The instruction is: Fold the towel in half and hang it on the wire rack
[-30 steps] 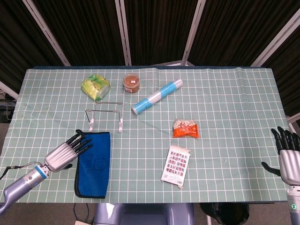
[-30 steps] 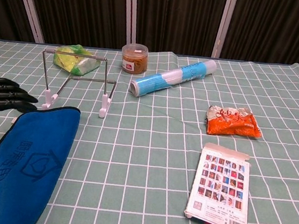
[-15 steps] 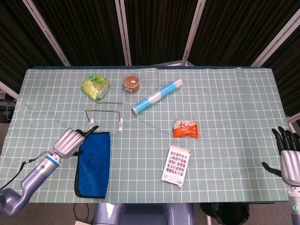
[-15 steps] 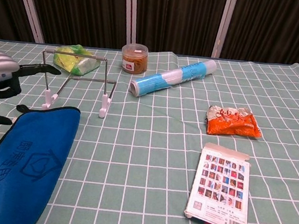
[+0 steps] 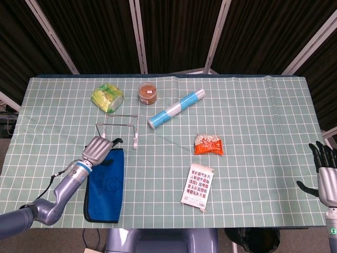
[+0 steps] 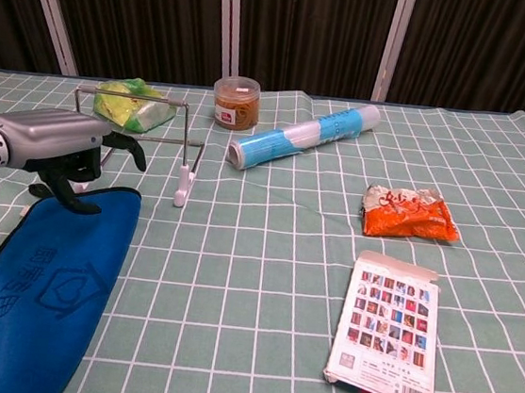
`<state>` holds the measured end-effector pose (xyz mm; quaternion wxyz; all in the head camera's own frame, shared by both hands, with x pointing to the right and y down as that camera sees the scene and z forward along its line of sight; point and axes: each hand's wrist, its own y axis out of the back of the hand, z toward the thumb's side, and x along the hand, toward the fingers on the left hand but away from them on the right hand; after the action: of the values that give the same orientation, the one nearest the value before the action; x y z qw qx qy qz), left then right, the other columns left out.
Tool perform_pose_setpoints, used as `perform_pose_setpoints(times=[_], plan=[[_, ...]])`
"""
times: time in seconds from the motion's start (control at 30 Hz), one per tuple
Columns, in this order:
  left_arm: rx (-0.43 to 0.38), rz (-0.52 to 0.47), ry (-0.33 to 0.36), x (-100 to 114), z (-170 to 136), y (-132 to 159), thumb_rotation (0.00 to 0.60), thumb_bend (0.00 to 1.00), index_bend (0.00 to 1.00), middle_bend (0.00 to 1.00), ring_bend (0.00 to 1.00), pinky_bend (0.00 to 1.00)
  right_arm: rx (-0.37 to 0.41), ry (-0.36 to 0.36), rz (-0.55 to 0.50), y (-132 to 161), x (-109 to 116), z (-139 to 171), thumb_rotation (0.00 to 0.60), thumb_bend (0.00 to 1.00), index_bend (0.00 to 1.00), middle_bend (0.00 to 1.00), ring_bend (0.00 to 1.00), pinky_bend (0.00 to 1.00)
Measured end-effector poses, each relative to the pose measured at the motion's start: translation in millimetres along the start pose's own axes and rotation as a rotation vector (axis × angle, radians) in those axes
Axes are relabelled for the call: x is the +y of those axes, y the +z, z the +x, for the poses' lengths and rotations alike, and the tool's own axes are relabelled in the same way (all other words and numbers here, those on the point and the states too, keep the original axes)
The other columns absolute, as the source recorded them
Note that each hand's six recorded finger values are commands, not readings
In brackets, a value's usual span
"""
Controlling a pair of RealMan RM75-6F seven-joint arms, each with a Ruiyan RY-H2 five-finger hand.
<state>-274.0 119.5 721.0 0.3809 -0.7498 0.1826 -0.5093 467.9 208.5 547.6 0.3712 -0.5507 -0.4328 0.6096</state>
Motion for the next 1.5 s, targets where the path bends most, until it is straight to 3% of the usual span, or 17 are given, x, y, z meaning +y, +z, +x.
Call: perform_pose_setpoints(times=[0.2,0.67,1.5], plan=[[0.026,-0.011,-0.018,-6,6,-2,0.6,0.38,0.32,0.95,0.92,1.0,-0.007,0.006,-0.002,-2,-1,-1,0.6,0.0,0.0,0.0,0.0,0.0],[0.174,-0.064,-0.086,-19,11,-24,0.6,0.38,0.34,0.95,0.92,1.0,-0.006,0.011,-0.004,-2,-2,-2,0.6,0.0,0.0,0.0,0.0,0.0],[0.182,-0.075,-0.115,-28,11,-25,0.6,0.38,0.42,0.95,0.92,1.0,-0.005,0.021,0.0,-1,-5,-3,0.6,0.0,0.0,0.0,0.0,0.0]])
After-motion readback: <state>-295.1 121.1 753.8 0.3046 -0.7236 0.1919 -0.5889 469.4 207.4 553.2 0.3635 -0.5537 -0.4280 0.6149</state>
